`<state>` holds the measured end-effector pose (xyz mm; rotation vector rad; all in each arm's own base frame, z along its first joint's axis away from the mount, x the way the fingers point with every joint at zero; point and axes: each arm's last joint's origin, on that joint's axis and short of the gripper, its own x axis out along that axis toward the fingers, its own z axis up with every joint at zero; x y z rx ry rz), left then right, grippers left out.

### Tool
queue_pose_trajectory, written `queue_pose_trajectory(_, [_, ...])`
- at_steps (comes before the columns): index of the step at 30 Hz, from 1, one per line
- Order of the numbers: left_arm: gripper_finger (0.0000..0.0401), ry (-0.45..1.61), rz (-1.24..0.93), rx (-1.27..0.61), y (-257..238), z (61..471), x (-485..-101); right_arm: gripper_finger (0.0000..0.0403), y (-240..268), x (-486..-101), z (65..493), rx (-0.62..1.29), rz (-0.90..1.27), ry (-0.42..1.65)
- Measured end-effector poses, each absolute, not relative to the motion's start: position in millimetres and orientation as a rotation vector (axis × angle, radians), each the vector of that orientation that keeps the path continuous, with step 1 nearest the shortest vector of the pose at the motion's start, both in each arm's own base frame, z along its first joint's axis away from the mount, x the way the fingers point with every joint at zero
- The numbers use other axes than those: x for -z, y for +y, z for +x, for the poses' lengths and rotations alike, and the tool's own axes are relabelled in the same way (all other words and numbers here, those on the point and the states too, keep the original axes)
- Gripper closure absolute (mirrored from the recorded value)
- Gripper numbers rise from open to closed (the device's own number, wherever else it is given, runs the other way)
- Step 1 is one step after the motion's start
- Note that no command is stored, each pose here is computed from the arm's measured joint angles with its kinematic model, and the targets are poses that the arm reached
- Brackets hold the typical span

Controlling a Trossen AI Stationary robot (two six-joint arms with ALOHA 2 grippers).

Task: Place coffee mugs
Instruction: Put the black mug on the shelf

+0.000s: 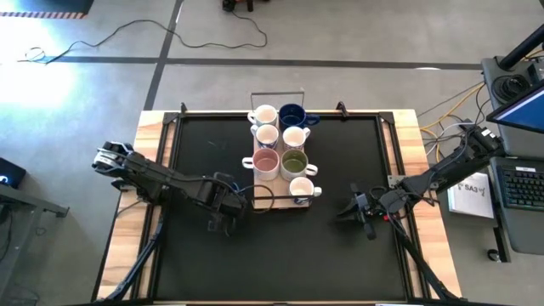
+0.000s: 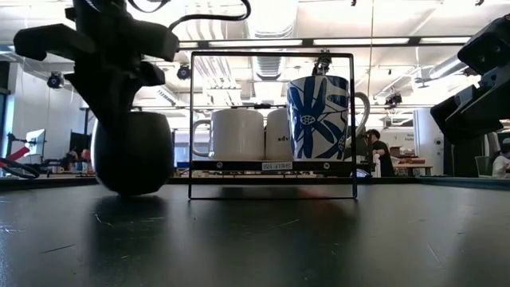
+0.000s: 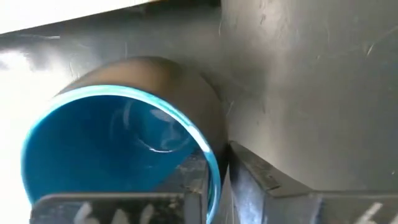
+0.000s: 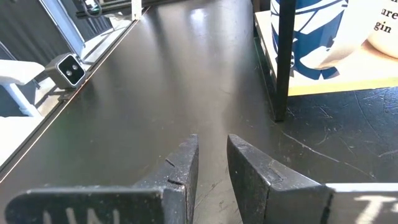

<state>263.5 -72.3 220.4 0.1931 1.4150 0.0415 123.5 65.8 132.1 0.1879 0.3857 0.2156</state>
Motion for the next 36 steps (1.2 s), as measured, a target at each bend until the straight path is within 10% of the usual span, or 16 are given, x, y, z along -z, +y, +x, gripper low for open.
queue_pose_trajectory(36, [0.0393,1.197,-0.455,-0.326,-64.5,292.3,-272.4,0.0328,65.8,-132.1,123.5,-0.216,0.188,0.386])
